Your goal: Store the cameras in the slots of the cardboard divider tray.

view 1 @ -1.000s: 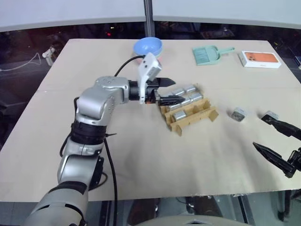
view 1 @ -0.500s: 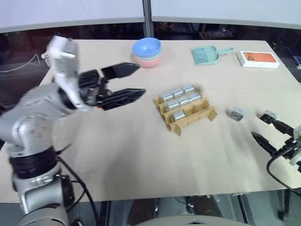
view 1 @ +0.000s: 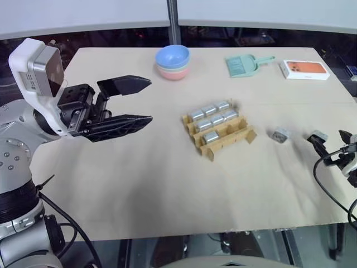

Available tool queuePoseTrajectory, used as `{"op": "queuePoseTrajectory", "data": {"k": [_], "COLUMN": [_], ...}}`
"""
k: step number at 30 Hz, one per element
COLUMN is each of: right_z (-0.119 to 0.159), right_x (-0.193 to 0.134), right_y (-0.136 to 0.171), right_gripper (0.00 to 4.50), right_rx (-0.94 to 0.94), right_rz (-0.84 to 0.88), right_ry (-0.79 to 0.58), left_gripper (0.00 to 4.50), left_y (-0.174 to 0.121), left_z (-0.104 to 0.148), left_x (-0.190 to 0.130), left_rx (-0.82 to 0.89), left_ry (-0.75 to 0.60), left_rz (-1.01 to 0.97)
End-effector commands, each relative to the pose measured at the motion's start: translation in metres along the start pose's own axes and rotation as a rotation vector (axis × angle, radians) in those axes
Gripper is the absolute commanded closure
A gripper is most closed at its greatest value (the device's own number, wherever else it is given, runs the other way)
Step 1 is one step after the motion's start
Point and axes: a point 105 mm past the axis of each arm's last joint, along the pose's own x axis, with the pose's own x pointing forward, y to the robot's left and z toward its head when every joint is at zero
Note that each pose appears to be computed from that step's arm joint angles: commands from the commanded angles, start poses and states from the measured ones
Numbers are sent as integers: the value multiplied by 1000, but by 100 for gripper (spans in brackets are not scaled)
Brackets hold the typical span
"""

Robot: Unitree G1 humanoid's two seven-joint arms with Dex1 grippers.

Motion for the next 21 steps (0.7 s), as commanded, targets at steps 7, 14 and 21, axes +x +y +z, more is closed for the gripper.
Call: {"op": "queuePoseTrajectory", "data": {"k": [7, 14, 21], "right_z": [5, 0, 0], "right_x": [20, 19, 22], "right_y": [-24, -18, -22], "right_gripper": [0, 0, 0], "right_rx": [93, 140, 167], "right_rz": [54, 193, 210], "right_ry": [25, 78, 77], "left_gripper": [6, 6, 6], "left_y": [-3, -3, -4], "left_z": [1, -1, 0], "left_x": [5, 5, 6], "left_rx": [10, 3, -10], "left_ry": [23, 48, 50], "left_rz": [-23, -19, -29]}}
